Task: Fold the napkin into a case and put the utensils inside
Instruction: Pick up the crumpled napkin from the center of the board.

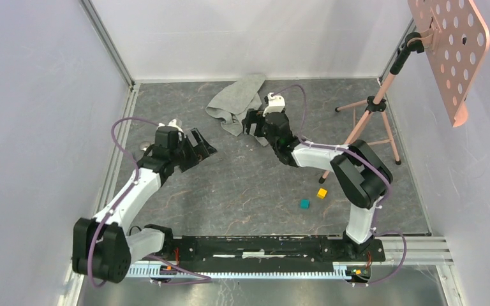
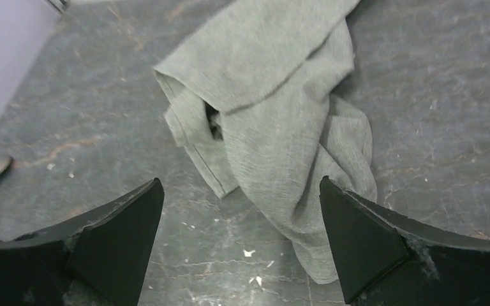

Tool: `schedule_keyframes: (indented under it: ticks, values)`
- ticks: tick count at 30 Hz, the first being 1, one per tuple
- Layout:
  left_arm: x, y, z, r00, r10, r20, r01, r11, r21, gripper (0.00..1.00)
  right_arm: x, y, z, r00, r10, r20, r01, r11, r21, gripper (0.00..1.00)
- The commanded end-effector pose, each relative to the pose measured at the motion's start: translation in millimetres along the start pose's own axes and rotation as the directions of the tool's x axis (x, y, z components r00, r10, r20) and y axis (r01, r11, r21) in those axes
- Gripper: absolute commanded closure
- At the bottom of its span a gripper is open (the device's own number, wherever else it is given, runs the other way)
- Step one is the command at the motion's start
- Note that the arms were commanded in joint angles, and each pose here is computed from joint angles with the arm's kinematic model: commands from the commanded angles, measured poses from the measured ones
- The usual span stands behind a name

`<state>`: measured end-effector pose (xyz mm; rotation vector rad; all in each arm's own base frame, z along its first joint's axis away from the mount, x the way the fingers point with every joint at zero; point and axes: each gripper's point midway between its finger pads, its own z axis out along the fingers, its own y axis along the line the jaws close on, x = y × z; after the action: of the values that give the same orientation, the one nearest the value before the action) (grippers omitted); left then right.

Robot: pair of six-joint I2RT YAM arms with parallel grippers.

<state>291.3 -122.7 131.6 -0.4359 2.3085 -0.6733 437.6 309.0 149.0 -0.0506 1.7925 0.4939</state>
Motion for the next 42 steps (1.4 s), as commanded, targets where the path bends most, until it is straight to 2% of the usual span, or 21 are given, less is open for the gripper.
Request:
schedule_keyframes:
  ticks: [1,5,8,10,13,14,17,19,22,25,28,30,31,34,36,38,40,42]
  values:
    - [-3.6,-37.0,12.5,0.994,-0.102,-0.034,0.105,0.984,0.145,0.00,34.2,-20.3,18.4,0.984,0.035,-0.176,-0.032,0.999,0.020,0.05]
    - [3.1,-44.0,5.6,0.996,-0.088,-0.016,0.090,0.981,0.170,0.00,64.8,-9.8,24.7,0.958,0.034,-0.284,-0.063,0.993,-0.097,0.25]
    - [10.1,-41.9,-6.1,0.997,-0.079,-0.022,0.082,0.983,0.162,0.00,74.7,5.3,22.4,0.948,0.034,-0.315,-0.094,0.980,-0.178,0.33]
    - [14.5,-40.3,-17.6,0.997,-0.070,-0.025,0.073,0.985,0.156,0.00,77.0,2.1,24.0,0.949,0.015,-0.314,-0.072,0.983,-0.172,0.40]
    - [20.2,-39.1,-42.6,0.998,-0.059,-0.005,0.059,0.985,0.164,0.00,77.6,-8.8,26.5,0.948,-0.027,-0.317,-0.016,0.991,-0.134,0.46]
    - [21.9,-38.3,-51.9,0.998,-0.057,0.005,0.055,0.984,0.168,0.00,78.8,-10.0,26.6,0.948,-0.037,-0.316,-0.005,0.991,-0.132,0.51]
    - [28.2,-34.3,-78.8,0.998,-0.052,0.036,0.045,0.983,0.175,0.00,89.6,-5.5,23.1,0.929,-0.056,-0.367,-0.004,0.987,-0.161,0.75]
    - [31.1,-31.7,-94.0,0.998,-0.046,0.054,0.036,0.984,0.174,0.00,92.4,8.6,10.0,0.915,-0.077,-0.397,-0.015,0.975,-0.223,0.83]
    - [34.0,-30.7,-110.1,0.997,-0.038,0.065,0.026,0.984,0.175,0.00,94.4,28.9,-29.0,0.897,-0.128,-0.422,-0.007,0.953,-0.304,0.85]
    - [38.8,-32.9,-114.0,0.999,-0.027,0.043,0.019,0.982,0.190,0.00,104.4,49.7,-85.5,0.878,-0.189,-0.440,0.000,0.919,-0.394,0.85]
    - [40.9,-33.9,-109.7,1.000,-0.015,0.014,0.012,0.983,0.186,0.00,125.5,61.6,-144.6,0.847,-0.257,-0.464,0.007,0.880,-0.475,0.84]
    - [38.9,-37.5,-105.2,1.000,0.004,-0.005,-0.003,0.982,0.187,0.00,146.3,50.8,-178.9,0.823,-0.280,-0.494,0.007,0.876,-0.483,0.81]
    - [37.8,-39.1,-100.9,1.000,0.020,-0.022,-0.015,0.983,0.184,0.00,156.3,43.2,-192.7,0.810,-0.289,-0.510,0.006,0.874,-0.485,0.75]
    - [39.3,-46.5,-89.7,0.993,0.070,-0.098,-0.050,0.980,0.191,0.00,157.1,26.2,-210.6,0.789,-0.316,-0.527,0.042,0.884,-0.466,0.50]
    - [42.0,-50.1,-80.3,0.985,0.094,-0.142,-0.065,0.978,0.197,0.00,136.0,20.0,-205.4,0.805,-0.331,-0.493,0.105,0.897,-0.430,0.32]
    - [45.2,-54.5,-70.3,0.980,0.116,-0.162,-0.083,0.977,0.199,0.00,101.0,4.4,-188.8,0.847,-0.296,-0.441,0.161,0.935,-0.317,0.21]
    - [46.6,-62.2,-59.6,0.976,0.150,-0.158,-0.117,0.973,0.200,0.00,64.5,-20.1,-170.0,0.901,-0.202,-0.384,0.150,0.975,-0.162,0.13]
    - [46.7,-71.0,-47.5,0.969,0.194,-0.151,-0.164,0.968,0.190,0.00,37.0,-49.0,-155.0,0.942,-0.072,-0.328,0.076,0.997,-0.002,0.08]
